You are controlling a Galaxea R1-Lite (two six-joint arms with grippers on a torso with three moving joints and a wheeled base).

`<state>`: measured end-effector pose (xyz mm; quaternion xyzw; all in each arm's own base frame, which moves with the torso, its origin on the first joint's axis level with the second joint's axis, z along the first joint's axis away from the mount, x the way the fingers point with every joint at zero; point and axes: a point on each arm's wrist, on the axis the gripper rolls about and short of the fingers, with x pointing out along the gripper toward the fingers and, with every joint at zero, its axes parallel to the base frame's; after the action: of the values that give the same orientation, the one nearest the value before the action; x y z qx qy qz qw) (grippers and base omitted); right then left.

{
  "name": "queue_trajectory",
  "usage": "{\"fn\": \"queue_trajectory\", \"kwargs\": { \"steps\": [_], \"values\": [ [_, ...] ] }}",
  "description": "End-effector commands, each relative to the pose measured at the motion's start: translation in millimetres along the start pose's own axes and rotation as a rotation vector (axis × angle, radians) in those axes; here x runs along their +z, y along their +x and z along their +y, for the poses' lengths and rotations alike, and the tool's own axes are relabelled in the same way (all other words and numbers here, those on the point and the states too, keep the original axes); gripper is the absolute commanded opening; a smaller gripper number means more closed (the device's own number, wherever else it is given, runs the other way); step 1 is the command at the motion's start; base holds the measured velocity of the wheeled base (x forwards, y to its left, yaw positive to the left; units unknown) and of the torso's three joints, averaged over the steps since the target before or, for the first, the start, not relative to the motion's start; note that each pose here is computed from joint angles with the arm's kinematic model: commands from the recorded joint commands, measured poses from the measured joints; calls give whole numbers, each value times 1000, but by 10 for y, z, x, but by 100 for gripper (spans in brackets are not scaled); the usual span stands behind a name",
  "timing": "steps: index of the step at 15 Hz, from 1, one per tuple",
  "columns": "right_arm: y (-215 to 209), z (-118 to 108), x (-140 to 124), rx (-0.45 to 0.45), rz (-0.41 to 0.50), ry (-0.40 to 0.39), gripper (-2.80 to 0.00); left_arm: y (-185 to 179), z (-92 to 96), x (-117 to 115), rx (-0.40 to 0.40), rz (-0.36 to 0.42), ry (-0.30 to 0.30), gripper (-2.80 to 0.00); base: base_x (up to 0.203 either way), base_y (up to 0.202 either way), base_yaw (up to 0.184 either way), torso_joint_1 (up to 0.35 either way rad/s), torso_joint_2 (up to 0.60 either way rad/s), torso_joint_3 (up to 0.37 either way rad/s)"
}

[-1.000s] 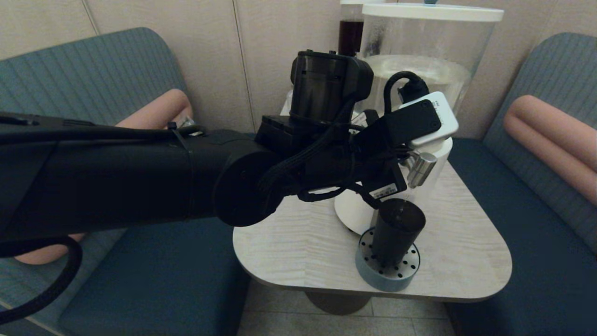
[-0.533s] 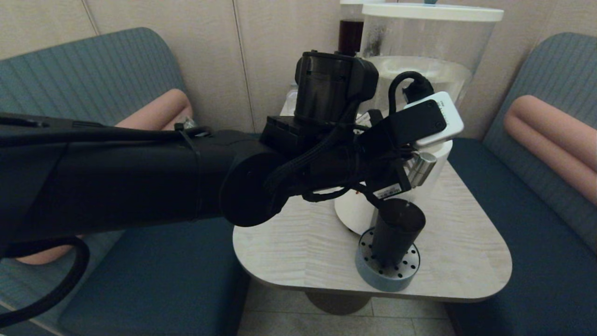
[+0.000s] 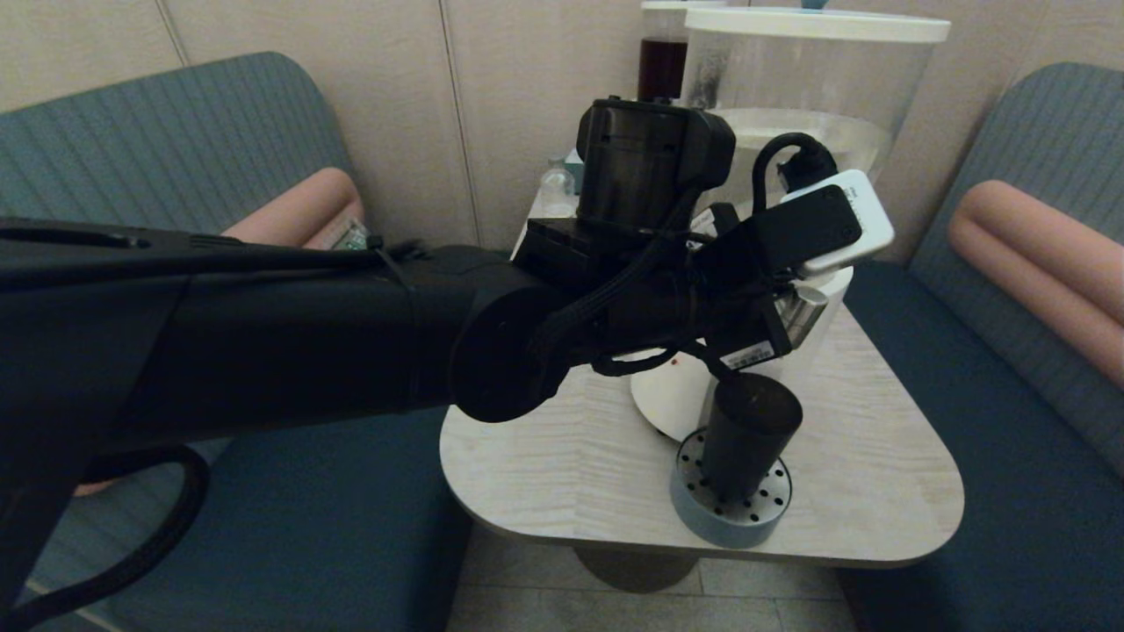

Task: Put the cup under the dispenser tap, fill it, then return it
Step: Turn off the faucet

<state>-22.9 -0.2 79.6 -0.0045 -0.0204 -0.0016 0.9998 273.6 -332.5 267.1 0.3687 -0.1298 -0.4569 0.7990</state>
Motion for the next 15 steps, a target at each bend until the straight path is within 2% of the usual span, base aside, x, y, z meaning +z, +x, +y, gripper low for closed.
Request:
{"fn": "queue_trajectory", "kwargs": {
  "steps": [1,15],
  "values": [
    [10,0,-38,0,13,0,-280,57,-44,-45,-13,8,2,-280,0,0,0,0,0,0],
    [10,0,-38,0,13,0,-280,108,-30,-34,-15,-18,4,-280,0,0,0,0,0,0]
  ]
}}
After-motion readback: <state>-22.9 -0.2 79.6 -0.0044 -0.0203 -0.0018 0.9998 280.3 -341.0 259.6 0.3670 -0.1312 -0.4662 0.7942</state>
